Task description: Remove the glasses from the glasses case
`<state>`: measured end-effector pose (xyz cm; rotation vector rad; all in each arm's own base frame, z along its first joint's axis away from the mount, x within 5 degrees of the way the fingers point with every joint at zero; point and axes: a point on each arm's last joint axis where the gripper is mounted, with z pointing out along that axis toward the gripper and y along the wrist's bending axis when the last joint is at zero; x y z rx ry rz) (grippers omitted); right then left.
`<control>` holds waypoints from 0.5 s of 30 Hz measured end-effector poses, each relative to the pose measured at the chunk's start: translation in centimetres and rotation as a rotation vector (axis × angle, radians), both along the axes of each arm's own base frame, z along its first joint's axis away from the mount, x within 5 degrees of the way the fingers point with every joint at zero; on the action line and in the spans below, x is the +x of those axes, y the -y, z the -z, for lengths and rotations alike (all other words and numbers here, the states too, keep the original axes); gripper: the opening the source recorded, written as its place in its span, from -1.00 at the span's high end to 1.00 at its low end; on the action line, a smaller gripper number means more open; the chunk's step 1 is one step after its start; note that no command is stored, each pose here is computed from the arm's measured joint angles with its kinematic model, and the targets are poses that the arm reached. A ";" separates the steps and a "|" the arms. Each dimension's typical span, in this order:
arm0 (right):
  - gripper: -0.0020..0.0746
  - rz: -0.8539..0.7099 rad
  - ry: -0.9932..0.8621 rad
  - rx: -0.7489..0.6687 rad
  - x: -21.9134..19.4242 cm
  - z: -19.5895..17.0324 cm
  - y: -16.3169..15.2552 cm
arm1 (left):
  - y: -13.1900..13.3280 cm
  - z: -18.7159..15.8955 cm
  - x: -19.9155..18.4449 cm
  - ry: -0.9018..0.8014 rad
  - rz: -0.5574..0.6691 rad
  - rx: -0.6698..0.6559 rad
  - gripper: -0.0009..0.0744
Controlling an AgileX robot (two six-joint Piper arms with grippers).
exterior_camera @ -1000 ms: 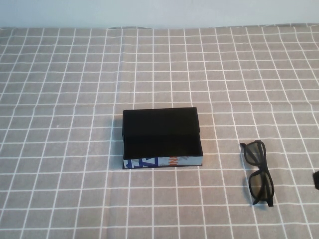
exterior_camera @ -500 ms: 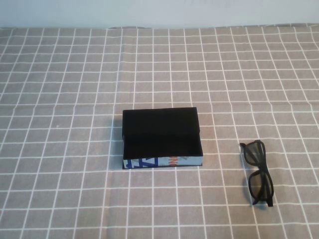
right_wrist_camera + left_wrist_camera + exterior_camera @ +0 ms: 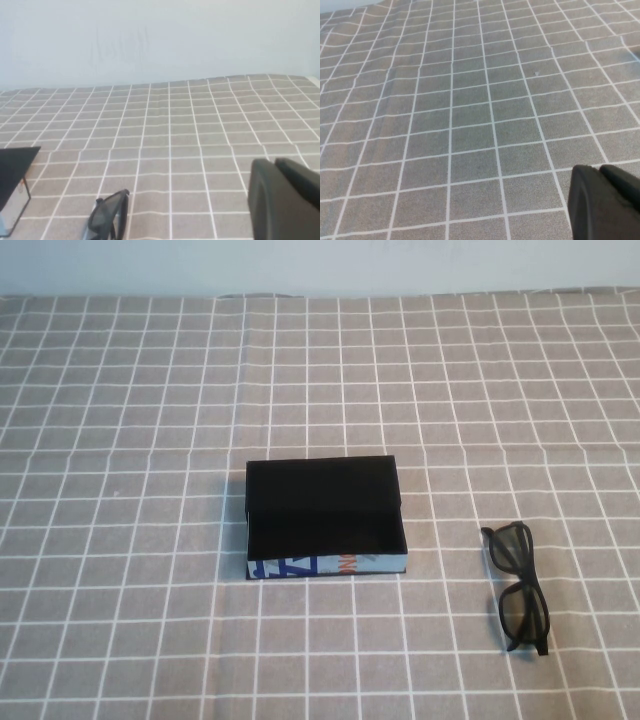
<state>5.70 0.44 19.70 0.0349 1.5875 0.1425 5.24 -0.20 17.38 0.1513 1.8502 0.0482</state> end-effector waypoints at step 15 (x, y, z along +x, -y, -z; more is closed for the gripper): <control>0.99 -0.047 -0.195 -0.052 -0.3 1.8 -0.4 | 0.0 0.0 0.0 0.000 0.000 0.000 0.99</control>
